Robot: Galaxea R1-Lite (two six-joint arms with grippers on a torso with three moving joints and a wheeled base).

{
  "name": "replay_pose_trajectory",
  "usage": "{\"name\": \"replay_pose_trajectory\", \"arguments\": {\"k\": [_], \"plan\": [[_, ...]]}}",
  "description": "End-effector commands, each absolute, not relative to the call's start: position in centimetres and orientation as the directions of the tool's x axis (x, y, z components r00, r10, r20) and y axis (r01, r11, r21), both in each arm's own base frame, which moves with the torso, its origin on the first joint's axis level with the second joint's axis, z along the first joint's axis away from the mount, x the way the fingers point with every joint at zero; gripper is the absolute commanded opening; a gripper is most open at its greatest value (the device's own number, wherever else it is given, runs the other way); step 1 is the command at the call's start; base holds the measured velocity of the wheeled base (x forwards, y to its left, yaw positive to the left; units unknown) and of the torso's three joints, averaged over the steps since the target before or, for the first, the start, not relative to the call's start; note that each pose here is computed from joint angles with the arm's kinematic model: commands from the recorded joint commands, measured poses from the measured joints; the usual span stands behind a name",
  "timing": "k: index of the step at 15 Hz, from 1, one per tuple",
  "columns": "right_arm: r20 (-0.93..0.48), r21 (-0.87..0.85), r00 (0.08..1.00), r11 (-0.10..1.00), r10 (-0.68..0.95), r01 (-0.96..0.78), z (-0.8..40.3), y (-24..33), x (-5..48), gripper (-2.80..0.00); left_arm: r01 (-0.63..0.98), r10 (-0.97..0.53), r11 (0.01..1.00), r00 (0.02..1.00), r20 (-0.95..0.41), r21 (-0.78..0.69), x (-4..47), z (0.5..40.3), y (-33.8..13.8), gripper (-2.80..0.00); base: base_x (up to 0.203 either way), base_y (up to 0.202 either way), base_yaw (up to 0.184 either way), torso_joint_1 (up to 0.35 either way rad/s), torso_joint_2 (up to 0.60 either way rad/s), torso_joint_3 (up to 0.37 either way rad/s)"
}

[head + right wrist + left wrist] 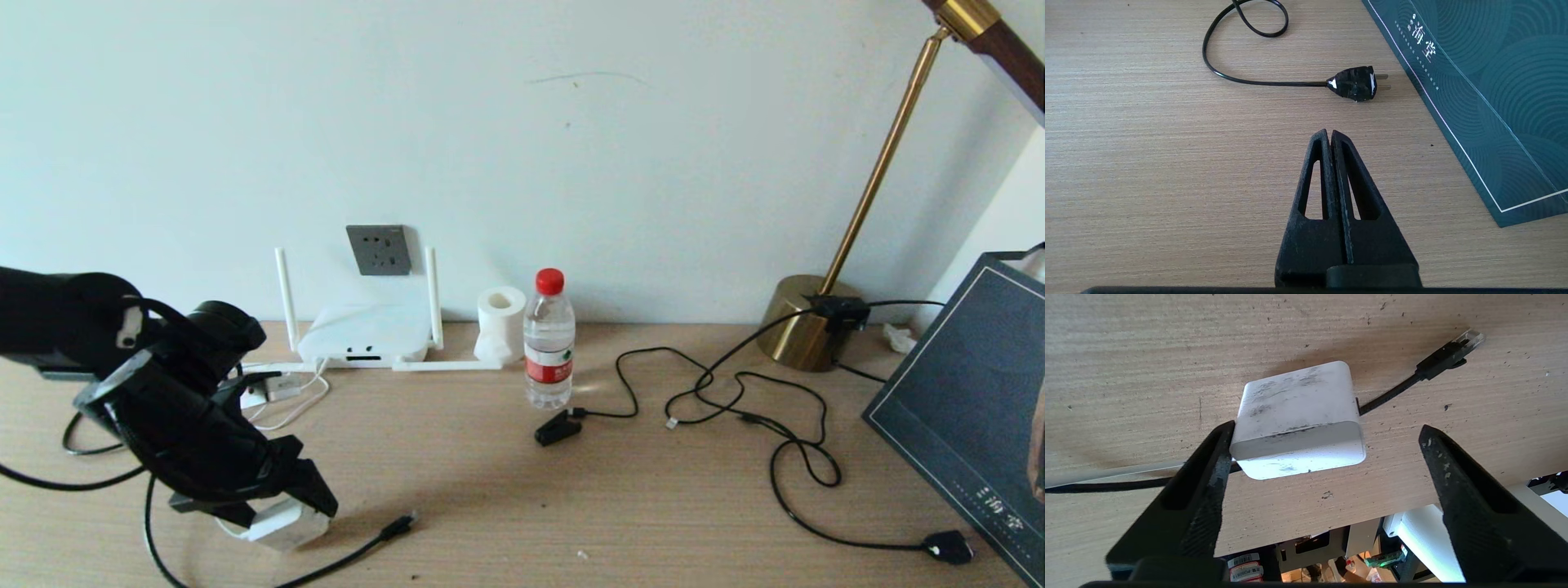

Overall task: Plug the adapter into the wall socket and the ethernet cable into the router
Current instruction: Pick up plug

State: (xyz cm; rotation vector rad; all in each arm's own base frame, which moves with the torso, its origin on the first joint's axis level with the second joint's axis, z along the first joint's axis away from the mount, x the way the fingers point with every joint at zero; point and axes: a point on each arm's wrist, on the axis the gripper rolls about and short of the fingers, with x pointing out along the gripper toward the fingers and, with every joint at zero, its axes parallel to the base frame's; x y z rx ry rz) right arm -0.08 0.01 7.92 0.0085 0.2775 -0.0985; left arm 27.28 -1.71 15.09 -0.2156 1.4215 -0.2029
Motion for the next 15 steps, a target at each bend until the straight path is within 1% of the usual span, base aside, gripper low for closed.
{"name": "replay_pose_trajectory", "arguments": {"k": [1,7,10,15], "plan": [[-0.274,-0.006,0.957,0.995,-0.096,0.098,7.9,0.0,-0.1,-2.8,0.011,-0.268,0.963,0.14,-0.953,-0.269,27.1,15.1,-1.7,0.0,0.0,0.0,0.0,0.0,0.0,0.0],[-0.274,-0.006,0.957,0.995,-0.096,0.098,7.9,0.0,-0.1,-2.8,0.03,-0.261,0.965,0.208,-0.943,-0.26,27.5,13.3,-1.7,0.0,0.0,0.0,0.0,0.0,0.0,0.0],[-0.274,-0.006,0.957,0.995,-0.096,0.098,7.9,0.0,-0.1,-2.8,0.04,-0.262,0.965,0.246,-0.933,-0.261,27.7,12.9,-1.7,0.0,0.0,0.0,0.0,0.0,0.0,0.0],[-0.274,-0.006,0.957,0.995,-0.096,0.098,7.9,0.0,-0.1,-2.8,0.045,-0.263,0.964,0.261,-0.929,-0.26,27.6,13.3,-1.7,0.0,0.0,0.0,0.0,0.0,0.0,0.0]]}}
